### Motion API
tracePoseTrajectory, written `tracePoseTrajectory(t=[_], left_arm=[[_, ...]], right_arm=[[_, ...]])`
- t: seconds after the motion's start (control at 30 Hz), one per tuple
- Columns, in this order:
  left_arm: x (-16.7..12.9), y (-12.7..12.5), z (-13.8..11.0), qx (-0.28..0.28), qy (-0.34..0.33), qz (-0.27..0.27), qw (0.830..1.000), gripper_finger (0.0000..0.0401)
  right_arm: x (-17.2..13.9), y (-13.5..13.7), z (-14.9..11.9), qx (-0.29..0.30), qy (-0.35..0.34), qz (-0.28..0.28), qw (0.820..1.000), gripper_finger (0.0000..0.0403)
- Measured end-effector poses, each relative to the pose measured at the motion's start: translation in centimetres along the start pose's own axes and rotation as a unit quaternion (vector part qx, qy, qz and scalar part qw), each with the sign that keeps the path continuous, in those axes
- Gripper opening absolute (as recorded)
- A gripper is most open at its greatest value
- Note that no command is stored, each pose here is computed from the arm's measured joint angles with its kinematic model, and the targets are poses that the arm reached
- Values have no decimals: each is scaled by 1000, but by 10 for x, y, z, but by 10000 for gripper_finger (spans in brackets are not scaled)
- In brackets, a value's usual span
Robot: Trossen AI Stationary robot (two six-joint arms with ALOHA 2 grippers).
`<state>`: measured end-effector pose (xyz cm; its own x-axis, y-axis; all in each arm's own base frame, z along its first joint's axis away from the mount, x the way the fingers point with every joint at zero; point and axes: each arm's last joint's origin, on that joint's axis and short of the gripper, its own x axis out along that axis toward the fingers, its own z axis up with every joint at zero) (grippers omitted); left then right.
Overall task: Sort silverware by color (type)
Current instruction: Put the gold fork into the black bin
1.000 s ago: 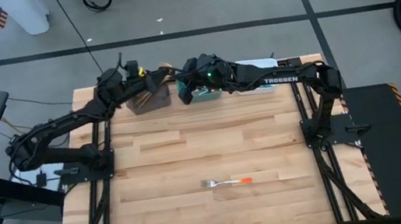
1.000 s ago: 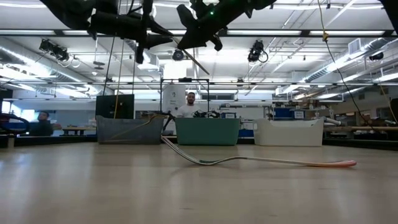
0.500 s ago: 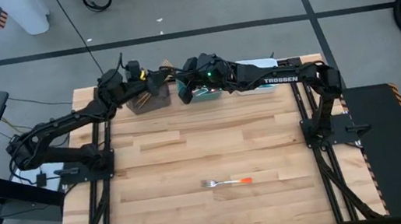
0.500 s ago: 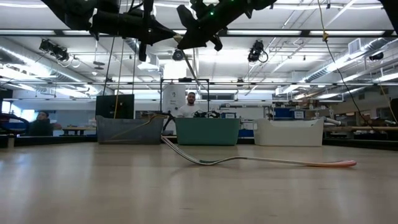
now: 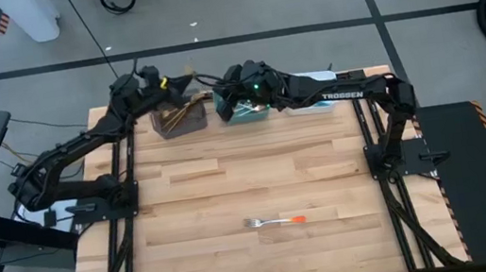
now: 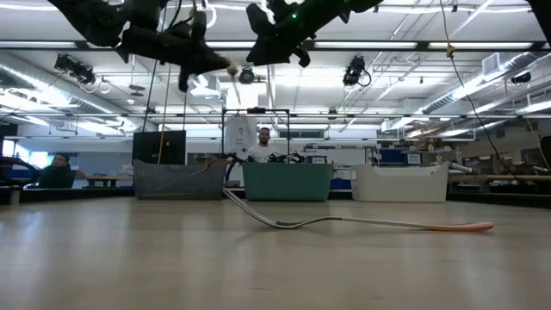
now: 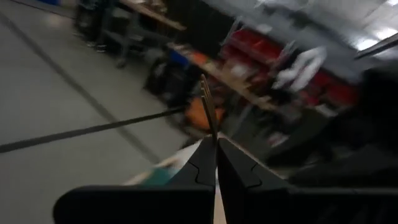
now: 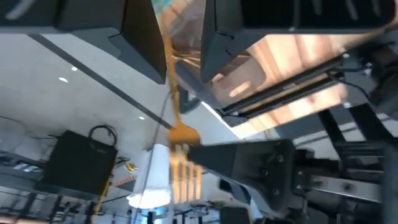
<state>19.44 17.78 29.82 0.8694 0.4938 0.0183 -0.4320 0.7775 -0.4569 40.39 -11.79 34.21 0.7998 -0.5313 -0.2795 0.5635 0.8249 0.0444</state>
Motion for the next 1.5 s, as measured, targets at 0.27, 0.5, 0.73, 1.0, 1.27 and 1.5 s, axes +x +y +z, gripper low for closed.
tracePoseTrajectory(t=[0.27, 0.5, 0.73, 1.0, 1.27, 1.5], left_arm=[[-27, 24, -1, 103, 102, 79, 986, 9], [-47, 30, -9, 169, 188, 130, 959, 9], [-52, 35, -16, 216, 232, 184, 930, 9], [-55, 38, -19, 243, 259, 208, 911, 9], [-55, 40, -20, 256, 269, 232, 899, 9], [-47, 50, -33, 253, 314, 234, 885, 9]], right_arm=[[-3, -11, 0, -39, 23, -18, 999, 110], [1, -30, 0, -33, 36, -41, 998, 110], [5, -47, 2, -25, 37, -58, 997, 110], [6, -55, 3, -21, 38, -56, 997, 110], [7, -58, 3, -19, 37, -59, 997, 110], [7, -58, 3, -19, 35, -58, 997, 109]])
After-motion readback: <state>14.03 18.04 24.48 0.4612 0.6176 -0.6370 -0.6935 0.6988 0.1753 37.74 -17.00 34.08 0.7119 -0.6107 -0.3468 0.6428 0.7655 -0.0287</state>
